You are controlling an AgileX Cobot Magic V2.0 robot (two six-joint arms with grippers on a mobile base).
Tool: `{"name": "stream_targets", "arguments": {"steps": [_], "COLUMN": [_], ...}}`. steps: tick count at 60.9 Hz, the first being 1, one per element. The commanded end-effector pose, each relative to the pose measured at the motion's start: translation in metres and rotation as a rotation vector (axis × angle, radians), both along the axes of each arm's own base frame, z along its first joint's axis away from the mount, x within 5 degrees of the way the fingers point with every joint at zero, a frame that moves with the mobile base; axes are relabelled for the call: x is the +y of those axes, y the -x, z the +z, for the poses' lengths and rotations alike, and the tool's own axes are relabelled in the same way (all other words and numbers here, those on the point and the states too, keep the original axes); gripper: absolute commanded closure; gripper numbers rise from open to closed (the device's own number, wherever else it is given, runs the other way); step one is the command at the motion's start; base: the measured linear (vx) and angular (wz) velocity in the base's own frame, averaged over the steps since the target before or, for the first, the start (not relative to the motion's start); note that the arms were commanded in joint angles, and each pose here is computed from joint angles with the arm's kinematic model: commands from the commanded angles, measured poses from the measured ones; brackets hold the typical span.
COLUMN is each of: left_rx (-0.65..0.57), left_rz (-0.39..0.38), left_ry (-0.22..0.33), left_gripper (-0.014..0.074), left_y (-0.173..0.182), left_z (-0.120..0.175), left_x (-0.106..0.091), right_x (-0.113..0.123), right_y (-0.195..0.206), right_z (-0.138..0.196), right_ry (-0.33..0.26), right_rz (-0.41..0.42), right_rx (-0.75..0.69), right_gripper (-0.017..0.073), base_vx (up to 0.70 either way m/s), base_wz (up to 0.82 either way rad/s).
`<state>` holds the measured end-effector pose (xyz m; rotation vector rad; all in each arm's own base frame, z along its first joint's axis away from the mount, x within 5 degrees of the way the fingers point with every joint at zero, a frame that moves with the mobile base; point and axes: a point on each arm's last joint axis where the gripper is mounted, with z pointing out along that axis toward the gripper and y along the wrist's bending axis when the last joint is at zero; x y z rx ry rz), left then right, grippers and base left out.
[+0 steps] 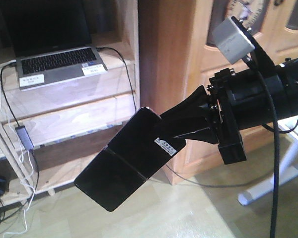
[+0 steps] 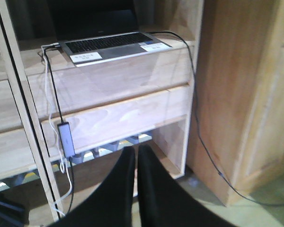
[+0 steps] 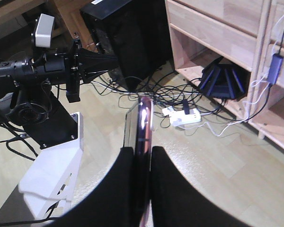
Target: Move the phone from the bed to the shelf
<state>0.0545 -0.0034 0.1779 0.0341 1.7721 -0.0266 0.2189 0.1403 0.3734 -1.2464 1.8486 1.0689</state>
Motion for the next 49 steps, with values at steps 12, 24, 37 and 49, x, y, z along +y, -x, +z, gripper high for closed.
{"name": "stream_targets", "arguments": {"steps": [12, 24, 37, 49], "left_rx": [-0.076, -0.076, -0.076, -0.076], "left_rz": [0.006, 0.006, 0.006, 0.006], "left_ry": [0.014, 0.014, 0.014, 0.014], "left_gripper": [0.0593, 0.0593, 0.0593, 0.0593], "left_y": [-0.0008, -0.0008, -0.0008, -0.0008], "left_z": [0.0061, 0.0061, 0.0061, 0.0061], "left_x": [0.0004, 0.0004, 0.0004, 0.0004], "right_x": [0.0013, 0.0013, 0.0013, 0.0013], "right_y": [0.0129, 0.0129, 0.0129, 0.0129], "right_z": [0.0210, 0.0210, 0.0210, 0.0210], "right_ry": [-0.099, -0.099, -0.099, -0.099], "right_rz": [0.055, 0.055, 0.055, 0.055], "right_rx": [-0.008, -0.008, -0.008, -0.008], "right_gripper": [0.0561, 0.0561, 0.0561, 0.0561], "base_vx": [0.35, 0.31, 0.28, 0.25], "base_wz": [0.19, 0.28, 0.36, 0.35]}}
